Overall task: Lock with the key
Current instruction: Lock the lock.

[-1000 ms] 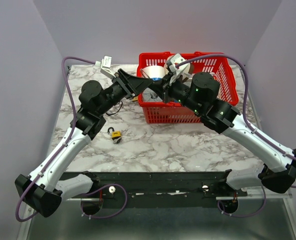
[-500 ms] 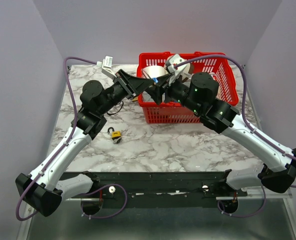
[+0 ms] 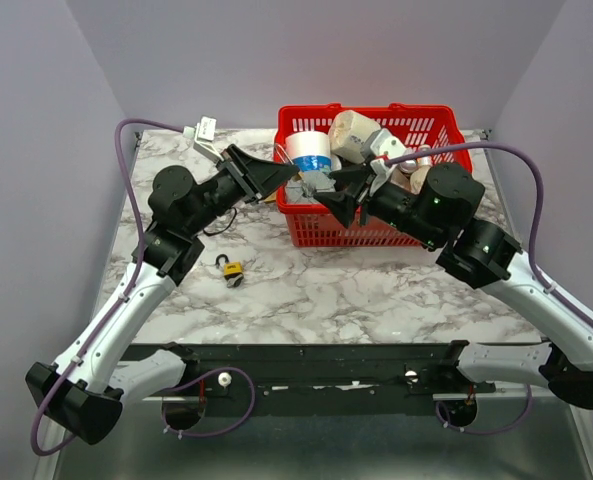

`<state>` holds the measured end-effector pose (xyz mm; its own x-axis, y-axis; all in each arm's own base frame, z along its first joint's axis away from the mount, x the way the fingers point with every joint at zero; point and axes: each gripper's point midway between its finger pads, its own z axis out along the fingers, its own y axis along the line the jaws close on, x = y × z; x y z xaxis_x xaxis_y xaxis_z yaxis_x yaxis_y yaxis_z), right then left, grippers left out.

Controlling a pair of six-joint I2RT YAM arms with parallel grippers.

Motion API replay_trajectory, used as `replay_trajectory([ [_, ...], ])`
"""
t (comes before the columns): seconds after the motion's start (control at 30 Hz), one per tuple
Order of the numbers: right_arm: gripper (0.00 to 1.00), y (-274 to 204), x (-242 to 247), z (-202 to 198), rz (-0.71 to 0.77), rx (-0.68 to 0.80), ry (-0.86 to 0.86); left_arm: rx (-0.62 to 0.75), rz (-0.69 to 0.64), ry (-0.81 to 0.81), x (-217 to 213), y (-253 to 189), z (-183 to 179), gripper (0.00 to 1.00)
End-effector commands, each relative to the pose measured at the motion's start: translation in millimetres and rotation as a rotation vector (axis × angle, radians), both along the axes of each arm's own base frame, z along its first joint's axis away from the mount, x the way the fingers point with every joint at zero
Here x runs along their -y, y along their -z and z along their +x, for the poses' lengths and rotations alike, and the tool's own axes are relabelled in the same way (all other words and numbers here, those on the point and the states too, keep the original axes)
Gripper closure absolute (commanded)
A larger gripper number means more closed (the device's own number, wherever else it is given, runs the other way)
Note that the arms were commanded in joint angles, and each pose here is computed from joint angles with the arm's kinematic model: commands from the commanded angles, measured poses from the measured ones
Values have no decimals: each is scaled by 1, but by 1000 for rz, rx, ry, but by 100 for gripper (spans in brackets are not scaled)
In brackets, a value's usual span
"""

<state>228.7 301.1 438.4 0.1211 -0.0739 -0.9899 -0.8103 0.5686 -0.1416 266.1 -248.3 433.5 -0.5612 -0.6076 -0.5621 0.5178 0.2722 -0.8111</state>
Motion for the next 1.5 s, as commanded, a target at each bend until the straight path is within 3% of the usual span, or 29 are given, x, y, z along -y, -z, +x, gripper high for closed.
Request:
replay_trajectory([
  [0.0,47,16,-13,-6,-62,-10,-74,-14,-29,30,4,-2,-2,100],
  [0.5,52,16,-26,9,-73,-23,-44,-14,-33,63,9,-3,-13,100],
  [1.0,75,21,-29,17,-93,-18,-26,-18,-39,84,13,-9,-19,100],
  [1.17,99,24,-27,18,-102,-13,-14,-16,-41,85,13,-11,-19,100],
  [1.47,99,28,-17,18,-102,-4,13,9,-51,54,10,-21,-13,100],
])
